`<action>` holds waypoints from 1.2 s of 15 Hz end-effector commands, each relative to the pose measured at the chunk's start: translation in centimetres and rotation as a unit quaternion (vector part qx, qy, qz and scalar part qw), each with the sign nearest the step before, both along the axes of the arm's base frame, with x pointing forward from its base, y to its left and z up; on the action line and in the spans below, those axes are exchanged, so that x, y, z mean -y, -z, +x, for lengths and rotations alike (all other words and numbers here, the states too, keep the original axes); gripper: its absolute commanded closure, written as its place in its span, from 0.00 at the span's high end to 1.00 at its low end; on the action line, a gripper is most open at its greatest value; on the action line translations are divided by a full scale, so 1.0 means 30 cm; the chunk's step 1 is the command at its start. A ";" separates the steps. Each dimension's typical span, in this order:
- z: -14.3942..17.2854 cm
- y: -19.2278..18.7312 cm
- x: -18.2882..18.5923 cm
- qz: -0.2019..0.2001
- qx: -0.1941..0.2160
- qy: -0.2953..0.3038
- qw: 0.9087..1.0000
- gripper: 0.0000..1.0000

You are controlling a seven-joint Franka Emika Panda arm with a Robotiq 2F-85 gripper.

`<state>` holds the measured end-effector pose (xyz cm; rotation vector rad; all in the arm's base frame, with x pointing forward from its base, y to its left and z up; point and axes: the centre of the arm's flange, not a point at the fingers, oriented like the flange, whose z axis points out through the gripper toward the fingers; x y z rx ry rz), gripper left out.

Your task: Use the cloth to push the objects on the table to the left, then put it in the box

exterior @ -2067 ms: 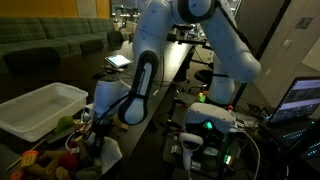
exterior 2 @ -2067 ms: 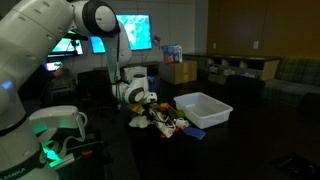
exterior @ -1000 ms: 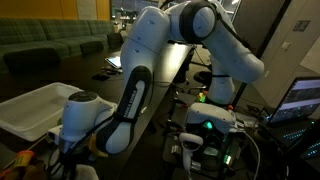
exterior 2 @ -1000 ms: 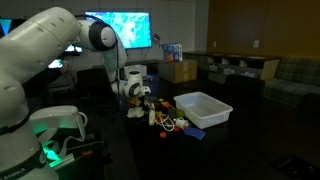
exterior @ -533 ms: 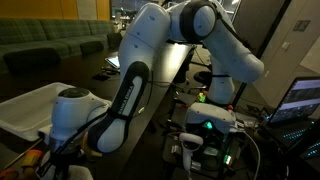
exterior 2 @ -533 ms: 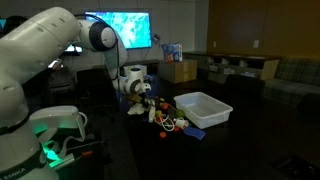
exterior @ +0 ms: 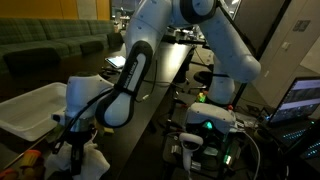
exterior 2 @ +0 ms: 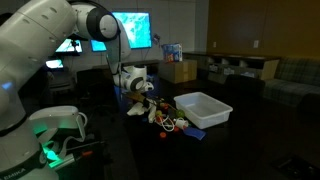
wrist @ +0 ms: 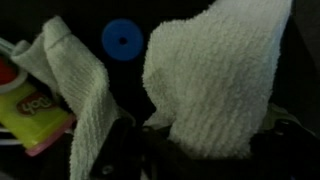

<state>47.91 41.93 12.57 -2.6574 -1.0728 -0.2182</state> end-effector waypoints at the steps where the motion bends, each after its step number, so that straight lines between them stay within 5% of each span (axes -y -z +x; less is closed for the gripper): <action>1: -0.056 -0.218 0.173 0.024 0.016 -0.023 0.999 0.00; 8: -0.036 -0.397 0.505 0.032 0.051 0.037 0.997 0.00; 18: 0.105 -0.332 1.054 -0.020 0.068 0.201 0.977 0.00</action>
